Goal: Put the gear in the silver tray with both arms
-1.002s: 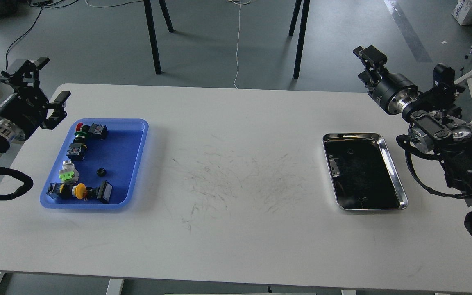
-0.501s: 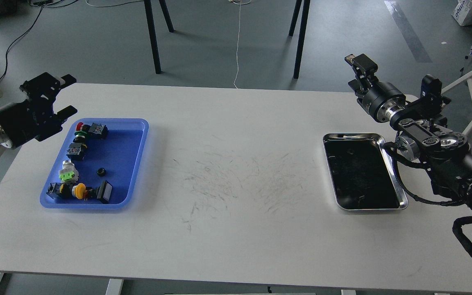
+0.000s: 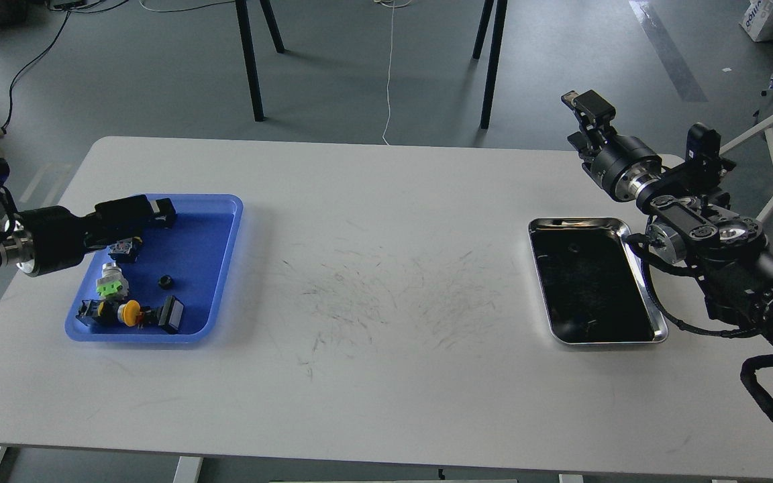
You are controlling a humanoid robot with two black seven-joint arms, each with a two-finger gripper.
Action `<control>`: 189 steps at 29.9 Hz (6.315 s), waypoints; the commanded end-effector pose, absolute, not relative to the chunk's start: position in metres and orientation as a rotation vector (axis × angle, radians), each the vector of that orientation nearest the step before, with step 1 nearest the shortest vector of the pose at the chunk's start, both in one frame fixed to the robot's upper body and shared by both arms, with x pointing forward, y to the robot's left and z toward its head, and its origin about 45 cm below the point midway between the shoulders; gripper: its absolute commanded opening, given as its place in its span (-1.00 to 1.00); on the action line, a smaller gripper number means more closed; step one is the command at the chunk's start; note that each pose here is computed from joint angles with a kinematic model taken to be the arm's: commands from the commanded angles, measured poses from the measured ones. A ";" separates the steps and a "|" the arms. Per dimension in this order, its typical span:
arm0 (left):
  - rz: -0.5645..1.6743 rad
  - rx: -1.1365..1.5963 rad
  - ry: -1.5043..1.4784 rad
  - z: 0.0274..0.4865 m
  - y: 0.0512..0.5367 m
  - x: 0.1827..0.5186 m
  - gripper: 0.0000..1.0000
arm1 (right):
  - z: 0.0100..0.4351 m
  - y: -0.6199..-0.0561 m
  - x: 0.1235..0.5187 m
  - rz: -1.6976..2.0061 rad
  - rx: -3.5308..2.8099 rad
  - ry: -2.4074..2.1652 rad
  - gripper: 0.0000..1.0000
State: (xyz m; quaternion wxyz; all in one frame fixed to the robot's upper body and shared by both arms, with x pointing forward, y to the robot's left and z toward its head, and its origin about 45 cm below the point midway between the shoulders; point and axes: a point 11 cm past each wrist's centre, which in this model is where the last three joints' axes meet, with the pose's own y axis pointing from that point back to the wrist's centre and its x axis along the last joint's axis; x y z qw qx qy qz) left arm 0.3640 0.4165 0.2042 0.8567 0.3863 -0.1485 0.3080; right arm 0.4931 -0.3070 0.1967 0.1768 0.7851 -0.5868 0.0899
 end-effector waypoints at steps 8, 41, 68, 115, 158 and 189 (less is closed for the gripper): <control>0.790 0.656 -0.288 0.247 0.424 0.382 0.98 | 0.196 -0.305 0.493 0.255 2.226 -1.655 0.67; 0.424 1.075 -0.803 0.187 0.413 0.349 0.96 | 0.196 -0.296 0.494 0.257 2.241 -1.638 0.67; 0.319 1.207 -0.806 0.133 0.414 0.357 0.76 | 0.195 -0.296 0.493 0.257 2.241 -1.633 0.68; 0.317 1.249 -0.746 0.111 0.424 0.348 -0.12 | 0.192 -0.297 0.492 0.251 2.237 -1.632 0.68; 0.366 1.188 -0.715 0.134 0.416 0.359 -0.80 | 0.193 -0.296 0.493 0.254 2.238 -1.632 0.68; 0.201 0.605 -0.811 0.175 0.151 0.389 -0.81 | 0.236 -0.303 0.511 0.116 2.349 -1.937 0.83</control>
